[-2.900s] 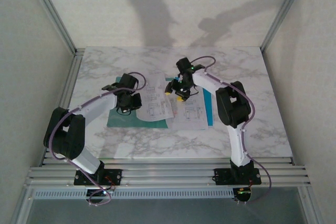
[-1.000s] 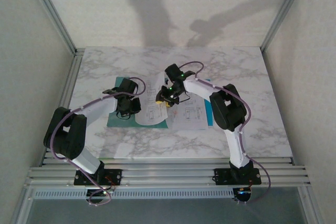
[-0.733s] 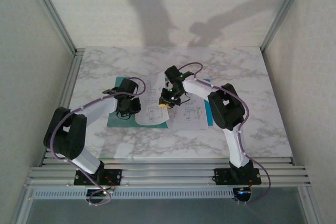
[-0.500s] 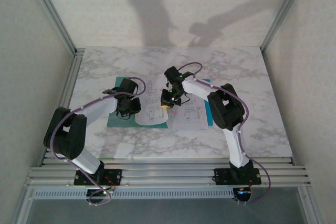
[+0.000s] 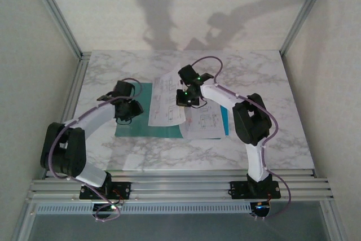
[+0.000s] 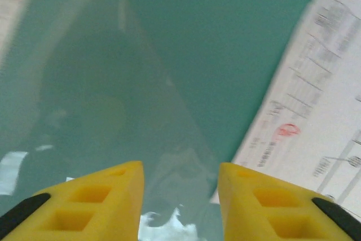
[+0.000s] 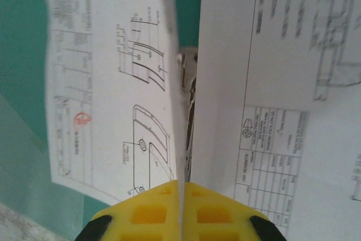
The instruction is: Put the files into the folder
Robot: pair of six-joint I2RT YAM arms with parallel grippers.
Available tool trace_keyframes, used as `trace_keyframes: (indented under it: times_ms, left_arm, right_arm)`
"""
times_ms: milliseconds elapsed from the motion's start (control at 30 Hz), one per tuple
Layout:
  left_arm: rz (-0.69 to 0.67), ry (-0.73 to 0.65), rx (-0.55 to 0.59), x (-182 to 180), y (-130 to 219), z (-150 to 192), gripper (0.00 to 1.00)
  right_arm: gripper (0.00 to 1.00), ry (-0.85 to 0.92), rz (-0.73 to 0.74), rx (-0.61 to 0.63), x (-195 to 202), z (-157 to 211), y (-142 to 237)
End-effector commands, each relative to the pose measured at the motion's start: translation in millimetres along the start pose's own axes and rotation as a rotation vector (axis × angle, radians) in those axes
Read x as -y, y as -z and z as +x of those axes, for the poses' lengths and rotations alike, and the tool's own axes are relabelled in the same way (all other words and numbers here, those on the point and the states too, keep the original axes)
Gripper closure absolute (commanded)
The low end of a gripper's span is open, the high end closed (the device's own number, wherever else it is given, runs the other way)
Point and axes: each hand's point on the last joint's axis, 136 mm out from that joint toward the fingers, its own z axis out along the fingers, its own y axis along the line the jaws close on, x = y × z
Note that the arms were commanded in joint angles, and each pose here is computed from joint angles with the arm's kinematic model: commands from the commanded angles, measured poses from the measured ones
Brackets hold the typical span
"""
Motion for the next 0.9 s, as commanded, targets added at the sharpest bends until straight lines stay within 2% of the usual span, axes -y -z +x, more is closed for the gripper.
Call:
trace_keyframes:
  times_ms: [0,133,300,533,867]
  left_arm:
    - [-0.056,0.156,-0.021,-43,1,2,0.69]
    - [-0.087,0.252,-0.038,-77,2,4,0.78]
    - [-0.127,0.304,-0.063,-104,0,16,0.87]
    - [-0.125,0.322,-0.093,-115,-8,33,0.95]
    - [-0.106,0.319,-0.125,-114,-16,41,1.00]
  right_arm:
    - [1.00,0.112,0.027,0.140,-4,-24,24]
    - [1.00,0.185,0.018,0.213,-10,-38,34]
    - [1.00,0.272,-0.033,0.280,-22,-46,42]
    - [1.00,0.383,-0.106,0.362,-43,-44,58]
    - [1.00,0.468,-0.123,0.355,-61,-16,70]
